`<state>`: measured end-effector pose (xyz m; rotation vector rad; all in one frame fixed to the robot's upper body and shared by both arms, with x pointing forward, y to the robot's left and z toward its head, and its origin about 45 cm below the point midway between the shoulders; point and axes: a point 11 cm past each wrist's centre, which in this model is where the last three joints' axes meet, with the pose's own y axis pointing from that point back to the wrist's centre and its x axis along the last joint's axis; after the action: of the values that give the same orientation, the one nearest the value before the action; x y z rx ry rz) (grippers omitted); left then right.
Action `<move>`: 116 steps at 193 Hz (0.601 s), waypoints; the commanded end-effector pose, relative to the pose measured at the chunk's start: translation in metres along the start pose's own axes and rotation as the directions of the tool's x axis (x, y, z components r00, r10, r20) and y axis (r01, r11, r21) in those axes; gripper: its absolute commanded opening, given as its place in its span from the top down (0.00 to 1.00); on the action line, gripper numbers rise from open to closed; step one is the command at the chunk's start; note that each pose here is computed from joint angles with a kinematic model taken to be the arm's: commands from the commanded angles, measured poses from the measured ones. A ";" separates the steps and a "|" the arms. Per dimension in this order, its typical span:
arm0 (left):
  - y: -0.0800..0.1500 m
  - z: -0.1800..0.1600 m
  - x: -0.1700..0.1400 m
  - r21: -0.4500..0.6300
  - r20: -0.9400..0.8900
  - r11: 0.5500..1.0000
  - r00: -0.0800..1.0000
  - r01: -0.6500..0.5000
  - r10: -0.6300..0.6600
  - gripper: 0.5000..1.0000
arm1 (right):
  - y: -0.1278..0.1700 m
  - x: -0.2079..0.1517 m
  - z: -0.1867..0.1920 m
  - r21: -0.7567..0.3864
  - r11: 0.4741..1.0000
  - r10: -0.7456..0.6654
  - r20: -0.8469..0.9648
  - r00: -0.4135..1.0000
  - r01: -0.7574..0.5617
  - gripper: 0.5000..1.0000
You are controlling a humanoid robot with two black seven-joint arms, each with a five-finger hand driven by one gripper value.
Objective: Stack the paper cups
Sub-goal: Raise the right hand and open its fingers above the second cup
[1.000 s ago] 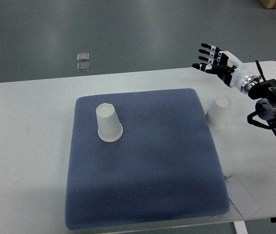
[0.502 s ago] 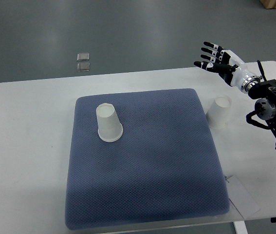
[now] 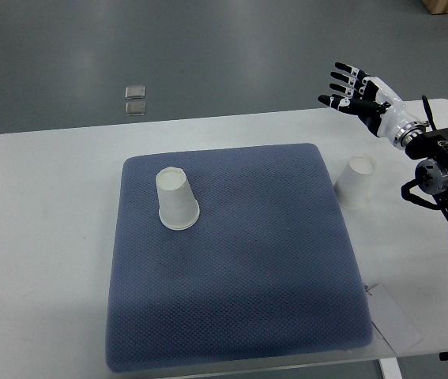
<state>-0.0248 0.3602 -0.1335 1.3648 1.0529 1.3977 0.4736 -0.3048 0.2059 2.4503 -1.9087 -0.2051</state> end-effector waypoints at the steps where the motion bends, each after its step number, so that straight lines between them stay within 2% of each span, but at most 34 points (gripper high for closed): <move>1: 0.000 0.000 0.000 -0.001 0.000 1.000 1.000 0.000 0.000 0.00 | 0.001 0.001 0.002 -0.007 1.000 0.009 -0.012 1.000 -0.009 0.17; 19: 0.000 0.000 0.000 0.001 0.000 1.000 1.000 0.000 0.000 0.00 | 0.003 0.008 0.002 -0.006 0.999 0.045 -0.017 0.999 -0.046 0.17; 70: 0.000 0.000 0.000 0.001 0.000 1.000 1.000 0.000 0.000 0.00 | 0.008 0.021 -0.007 0.001 0.999 0.039 -0.065 0.997 -0.039 0.17; 89: 0.000 0.001 0.000 -0.001 0.000 1.000 1.000 0.000 0.000 0.00 | 0.013 0.031 -0.018 0.013 1.000 0.000 -0.115 0.993 0.001 0.17; 116: 0.000 0.000 0.000 0.001 0.000 1.000 1.000 0.000 0.000 0.00 | 0.023 0.039 -0.048 0.034 0.991 -0.116 -0.238 0.964 0.127 0.17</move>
<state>-0.0249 0.3602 -0.1335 1.3654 1.0531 1.3978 0.4684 -0.3455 0.2329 2.4502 -1.8077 0.0139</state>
